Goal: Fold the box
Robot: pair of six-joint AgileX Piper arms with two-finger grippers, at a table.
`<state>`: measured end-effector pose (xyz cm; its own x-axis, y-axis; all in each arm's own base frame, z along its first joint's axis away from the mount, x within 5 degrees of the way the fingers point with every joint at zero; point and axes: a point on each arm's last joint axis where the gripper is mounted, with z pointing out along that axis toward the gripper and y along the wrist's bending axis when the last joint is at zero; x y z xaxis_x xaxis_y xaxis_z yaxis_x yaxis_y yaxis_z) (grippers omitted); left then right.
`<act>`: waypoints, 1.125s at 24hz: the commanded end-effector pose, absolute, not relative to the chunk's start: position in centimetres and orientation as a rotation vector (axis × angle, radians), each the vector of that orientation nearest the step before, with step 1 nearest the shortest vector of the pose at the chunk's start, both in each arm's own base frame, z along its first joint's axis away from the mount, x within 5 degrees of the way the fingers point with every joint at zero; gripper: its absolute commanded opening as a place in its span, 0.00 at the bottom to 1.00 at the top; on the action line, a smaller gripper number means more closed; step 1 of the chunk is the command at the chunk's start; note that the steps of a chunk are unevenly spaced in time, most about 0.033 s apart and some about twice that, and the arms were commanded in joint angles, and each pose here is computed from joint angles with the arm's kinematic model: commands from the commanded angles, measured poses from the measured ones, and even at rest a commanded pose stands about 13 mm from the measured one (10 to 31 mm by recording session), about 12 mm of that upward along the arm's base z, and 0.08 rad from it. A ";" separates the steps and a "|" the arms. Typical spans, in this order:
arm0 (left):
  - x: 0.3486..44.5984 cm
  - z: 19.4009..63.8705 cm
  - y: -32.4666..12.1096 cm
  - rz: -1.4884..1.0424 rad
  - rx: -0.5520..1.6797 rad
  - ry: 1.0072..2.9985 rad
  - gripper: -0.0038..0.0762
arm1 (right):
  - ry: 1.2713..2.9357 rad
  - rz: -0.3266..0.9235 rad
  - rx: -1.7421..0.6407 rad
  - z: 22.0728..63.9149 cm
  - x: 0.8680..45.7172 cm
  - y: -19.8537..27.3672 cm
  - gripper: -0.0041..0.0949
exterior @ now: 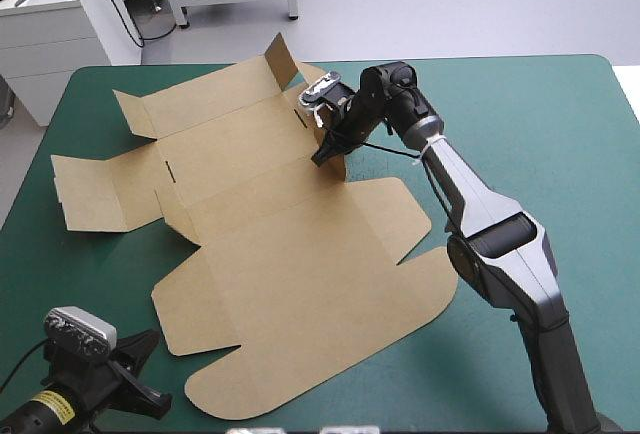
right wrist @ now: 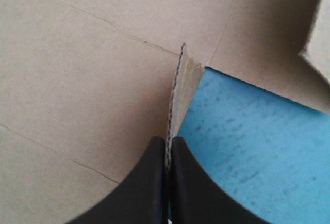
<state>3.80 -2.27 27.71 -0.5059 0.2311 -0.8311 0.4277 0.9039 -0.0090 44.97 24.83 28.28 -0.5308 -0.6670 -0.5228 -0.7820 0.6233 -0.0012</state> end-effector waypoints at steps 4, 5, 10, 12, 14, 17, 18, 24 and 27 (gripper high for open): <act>4.1 28.9 -2.5 -0.291 0.449 2.049 0.04 | 2.050 0.532 -1.252 35.3 43.5 22.9 0.02; 4.1 28.9 -2.5 -0.291 0.449 2.049 0.04 | 2.025 0.568 -1.235 36.1 43.4 22.2 0.02; 4.1 28.9 -2.5 -0.291 0.449 2.049 0.04 | 1.949 0.665 -1.141 39.5 42.9 19.6 0.02; 4.1 28.9 -2.5 -0.291 0.449 2.049 0.04 | 1.957 0.646 -1.126 39.8 42.9 19.2 0.02; 4.1 28.9 -2.5 -0.291 0.449 2.049 0.04 | 2.006 0.568 -1.104 39.5 43.2 18.5 0.02; 4.1 28.9 -2.5 -0.291 0.449 2.049 0.04 | 2.148 0.432 -0.968 39.2 43.7 17.2 0.02; 4.1 28.9 -2.5 -0.291 0.449 2.049 0.04 | 2.178 0.359 -0.916 39.8 43.6 16.5 0.02; 4.1 28.9 -2.5 -0.291 0.449 2.049 0.04 | 2.174 0.244 -0.877 43.1 40.5 14.8 0.02; 4.1 28.9 -2.5 -0.291 0.449 2.049 0.04 | 2.239 0.160 -0.919 42.4 38.9 13.7 0.02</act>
<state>3.80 -2.27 27.71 -0.5059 0.2311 -0.8311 0.4277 0.9039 -0.0090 42.21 15.27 38.98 -0.5437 -0.5459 -0.6375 -0.6625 0.7455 -0.0735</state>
